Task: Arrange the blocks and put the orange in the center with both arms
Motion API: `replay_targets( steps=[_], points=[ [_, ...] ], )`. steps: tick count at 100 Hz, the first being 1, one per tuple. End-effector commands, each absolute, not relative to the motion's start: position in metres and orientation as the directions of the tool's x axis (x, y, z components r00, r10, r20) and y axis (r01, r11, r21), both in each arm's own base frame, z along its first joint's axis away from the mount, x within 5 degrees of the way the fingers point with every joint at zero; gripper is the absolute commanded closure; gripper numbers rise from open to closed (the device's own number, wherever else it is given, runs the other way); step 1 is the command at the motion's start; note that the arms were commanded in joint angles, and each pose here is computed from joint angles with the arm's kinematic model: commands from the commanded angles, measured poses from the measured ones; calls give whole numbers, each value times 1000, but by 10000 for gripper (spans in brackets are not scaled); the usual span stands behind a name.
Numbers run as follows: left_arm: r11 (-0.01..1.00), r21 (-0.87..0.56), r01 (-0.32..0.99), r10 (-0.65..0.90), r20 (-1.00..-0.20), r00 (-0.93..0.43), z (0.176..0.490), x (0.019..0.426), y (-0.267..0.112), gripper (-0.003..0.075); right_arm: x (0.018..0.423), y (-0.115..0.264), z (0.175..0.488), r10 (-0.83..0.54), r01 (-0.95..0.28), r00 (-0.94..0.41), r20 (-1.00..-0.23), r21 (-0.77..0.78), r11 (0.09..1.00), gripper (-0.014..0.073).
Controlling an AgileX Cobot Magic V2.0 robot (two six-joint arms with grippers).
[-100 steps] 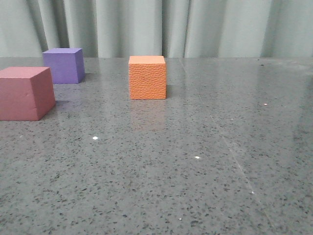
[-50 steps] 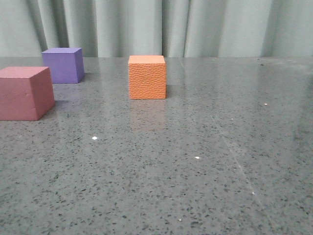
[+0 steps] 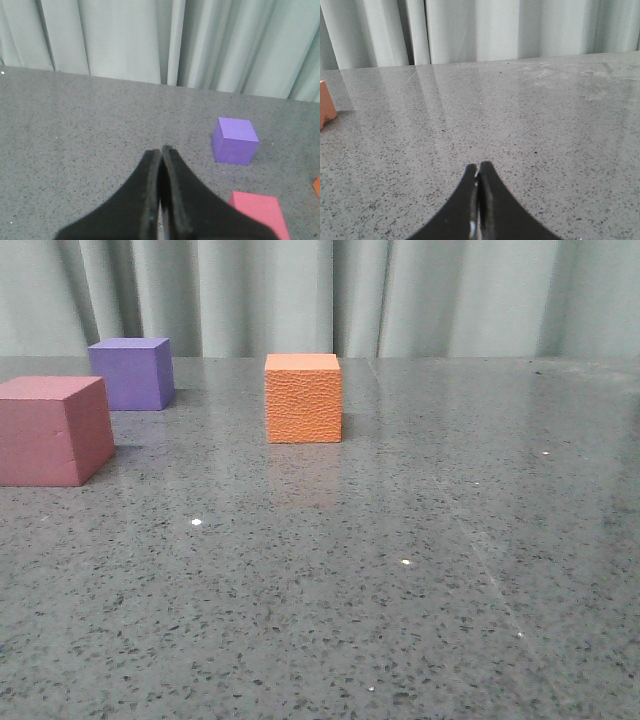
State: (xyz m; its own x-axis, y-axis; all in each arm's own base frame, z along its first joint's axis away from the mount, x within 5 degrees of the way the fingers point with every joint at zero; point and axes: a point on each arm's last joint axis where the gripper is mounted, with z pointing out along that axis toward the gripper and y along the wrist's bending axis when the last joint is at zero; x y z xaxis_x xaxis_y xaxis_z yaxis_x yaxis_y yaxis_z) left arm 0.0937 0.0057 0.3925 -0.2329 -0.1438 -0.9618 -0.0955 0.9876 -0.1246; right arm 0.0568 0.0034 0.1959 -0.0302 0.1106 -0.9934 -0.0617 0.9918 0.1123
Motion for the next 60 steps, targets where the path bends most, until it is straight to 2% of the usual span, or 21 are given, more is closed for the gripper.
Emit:
replay_targets(
  steps=[1,13,41,47,50,55,60],
  points=[
    [980,-188,-67,-199,-954,-223,414,110,2,739,54,4,209,111,-76,89,-990,105,992,655],
    [964,-260,-51,-263,-923,-282,418,129,-3,739,54,4,209,111,-76,89,-990,105,992,655],
    [985,-170,-31,-170,-923,-346,417,160,-3,727,54,4,209,111,-76,89,-990,105,992,655],
    [992,-127,-12,-123,-930,-346,417,160,-4,688,54,4,209,111,-76,89,-990,105,992,655],
    [994,-105,-3,-100,-932,-348,417,160,-4,645,54,4,209,111,-76,89,-990,105,992,655],
    [997,-82,6,-75,-934,-348,417,160,-4,562,54,4,209,111,-76,89,-990,105,992,655],
    [998,-69,11,-61,-938,-340,418,161,-4,435,54,4,209,111,-76,89,-990,105,992,655]
  ],
)
